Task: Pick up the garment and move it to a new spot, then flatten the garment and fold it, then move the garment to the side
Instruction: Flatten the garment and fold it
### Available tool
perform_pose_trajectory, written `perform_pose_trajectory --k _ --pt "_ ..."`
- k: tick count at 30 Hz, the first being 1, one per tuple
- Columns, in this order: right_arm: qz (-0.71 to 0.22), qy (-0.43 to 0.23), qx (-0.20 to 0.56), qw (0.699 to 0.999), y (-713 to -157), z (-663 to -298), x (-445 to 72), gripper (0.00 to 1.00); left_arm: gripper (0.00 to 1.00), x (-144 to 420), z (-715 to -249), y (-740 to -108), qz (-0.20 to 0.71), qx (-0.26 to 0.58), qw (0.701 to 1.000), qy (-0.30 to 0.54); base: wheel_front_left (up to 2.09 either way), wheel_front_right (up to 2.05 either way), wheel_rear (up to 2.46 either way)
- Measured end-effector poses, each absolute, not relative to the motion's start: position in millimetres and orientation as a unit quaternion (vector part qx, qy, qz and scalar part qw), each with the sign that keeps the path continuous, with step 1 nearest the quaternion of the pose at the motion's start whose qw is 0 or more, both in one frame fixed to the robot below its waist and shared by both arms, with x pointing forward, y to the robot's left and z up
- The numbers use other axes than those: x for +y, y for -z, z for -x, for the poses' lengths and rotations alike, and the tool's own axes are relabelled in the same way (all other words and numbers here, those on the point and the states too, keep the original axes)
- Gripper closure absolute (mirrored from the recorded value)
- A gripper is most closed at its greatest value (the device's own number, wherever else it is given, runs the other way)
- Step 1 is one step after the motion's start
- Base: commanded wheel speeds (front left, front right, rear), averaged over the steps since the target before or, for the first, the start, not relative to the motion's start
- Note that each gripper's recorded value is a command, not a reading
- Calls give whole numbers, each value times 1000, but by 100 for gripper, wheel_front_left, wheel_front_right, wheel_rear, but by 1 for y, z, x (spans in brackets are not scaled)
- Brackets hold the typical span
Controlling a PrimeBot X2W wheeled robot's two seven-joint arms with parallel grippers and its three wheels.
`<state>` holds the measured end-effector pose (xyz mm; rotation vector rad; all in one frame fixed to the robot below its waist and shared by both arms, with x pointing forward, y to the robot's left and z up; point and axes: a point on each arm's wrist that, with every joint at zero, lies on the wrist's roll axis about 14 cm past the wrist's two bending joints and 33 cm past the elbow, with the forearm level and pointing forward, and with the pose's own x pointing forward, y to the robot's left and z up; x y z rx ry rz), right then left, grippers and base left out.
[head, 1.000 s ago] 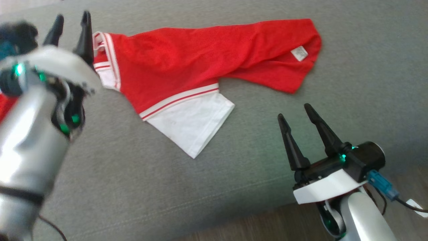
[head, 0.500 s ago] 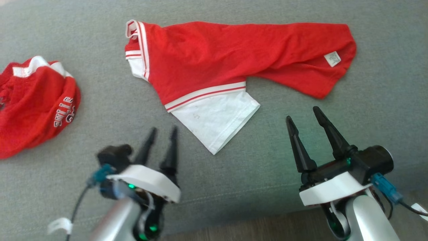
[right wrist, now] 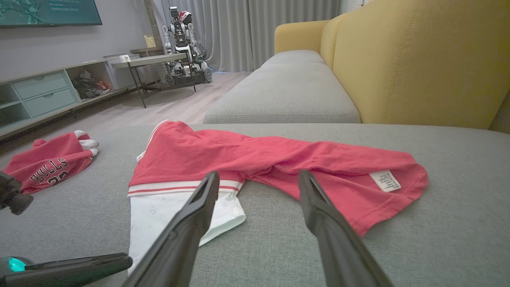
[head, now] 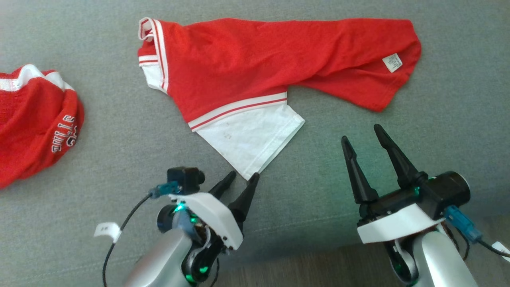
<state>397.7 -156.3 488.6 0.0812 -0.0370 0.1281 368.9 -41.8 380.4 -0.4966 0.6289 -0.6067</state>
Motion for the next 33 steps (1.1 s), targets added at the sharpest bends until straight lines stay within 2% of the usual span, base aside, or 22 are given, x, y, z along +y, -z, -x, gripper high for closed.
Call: perform_pose_trajectory --k 6,7,8,9,16,20,24,33 --pt "-39 -57 -16 997 -487 -399 -161 0 0 -56 -369 -379 240 320 861 314 0 0 0" --pt "-38 -57 -16 998 -487 -399 -162 0 31 -57 -369 -379 241 319 861 314 0 0 0" --pt "-38 -56 -17 998 -487 -399 -162 0 80 -56 -370 -379 241 317 863 311 0 0 0" --pt "-35 -57 -17 998 -488 -400 -162 0 100 -55 -370 -378 239 317 865 308 0 0 0" --pt "-33 -60 -29 997 -494 -403 -161 0 100 -42 -379 -386 235 284 883 291 0 0 0" --pt "-37 -65 -25 997 -492 -405 -157 0 100 -1 -401 -399 209 216 925 233 0 0 0" --pt "-86 -40 -4 995 -476 -408 -168 0 100 52 -420 -415 177 157 958 164 0 0 0" --pt "-80 -40 54 995 -435 -428 -167 0 100 124 -434 -436 157 105 979 72 0 0 0"
